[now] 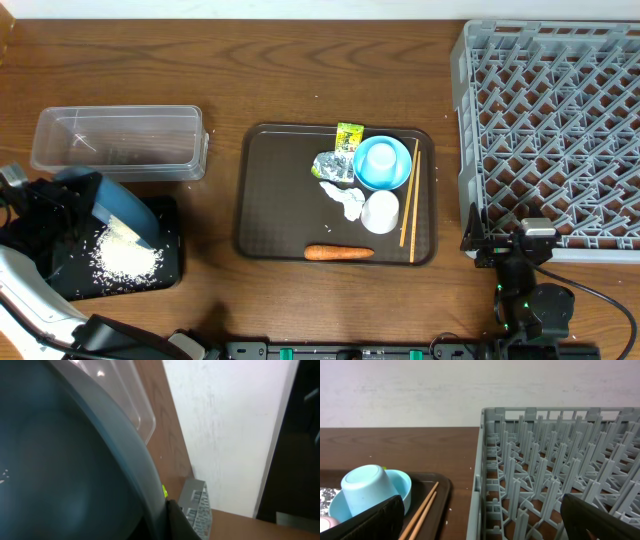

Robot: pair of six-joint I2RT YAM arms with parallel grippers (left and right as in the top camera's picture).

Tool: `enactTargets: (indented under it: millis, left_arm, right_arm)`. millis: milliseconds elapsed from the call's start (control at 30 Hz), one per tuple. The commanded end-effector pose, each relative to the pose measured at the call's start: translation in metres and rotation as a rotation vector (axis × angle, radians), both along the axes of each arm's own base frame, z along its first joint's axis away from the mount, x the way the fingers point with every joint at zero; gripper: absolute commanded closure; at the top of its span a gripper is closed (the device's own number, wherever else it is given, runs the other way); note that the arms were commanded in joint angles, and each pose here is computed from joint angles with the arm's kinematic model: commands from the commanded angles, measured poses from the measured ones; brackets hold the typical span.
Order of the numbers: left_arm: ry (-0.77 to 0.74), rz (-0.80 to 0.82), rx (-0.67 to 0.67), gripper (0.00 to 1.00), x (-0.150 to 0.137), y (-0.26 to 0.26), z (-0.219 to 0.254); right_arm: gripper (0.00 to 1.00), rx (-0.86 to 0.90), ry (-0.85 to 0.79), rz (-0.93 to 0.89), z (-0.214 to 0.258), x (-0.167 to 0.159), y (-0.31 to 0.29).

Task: Sort waste into correct bins and load items into the dishwasher rack
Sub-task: 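Tilt the blue plate to pour rice onto the black tray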

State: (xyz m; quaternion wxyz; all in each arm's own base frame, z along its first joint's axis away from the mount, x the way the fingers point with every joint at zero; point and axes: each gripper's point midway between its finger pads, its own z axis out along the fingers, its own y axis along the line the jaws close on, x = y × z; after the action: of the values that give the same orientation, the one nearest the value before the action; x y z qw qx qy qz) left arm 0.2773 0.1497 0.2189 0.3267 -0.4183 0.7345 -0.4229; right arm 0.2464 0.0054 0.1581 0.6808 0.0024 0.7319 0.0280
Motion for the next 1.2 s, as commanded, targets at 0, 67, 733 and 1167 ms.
enactTargets:
  millis: [0,67,733,1167]
  left_arm:
    - [-0.031,-0.003,-0.038,0.94,-0.001,-0.001,0.005]
    - [-0.083,-0.029,-0.058,0.94,-0.004,-0.007,0.012]
    - [-0.078,0.051,-0.055,0.94,-0.02,0.015,0.01]
    - [-0.12,0.067,-0.17,0.94,-0.025,0.009,0.022]
  right_arm:
    - [0.01,0.007,-0.001,0.0,0.0,0.0,0.0]
    - [0.01,0.007,-0.001,0.0,0.0,0.0,0.0]
    - [0.01,0.007,-0.001,0.0,0.0,0.0,0.0]
    - [0.01,0.007,-0.001,0.0,0.0,0.0,0.0]
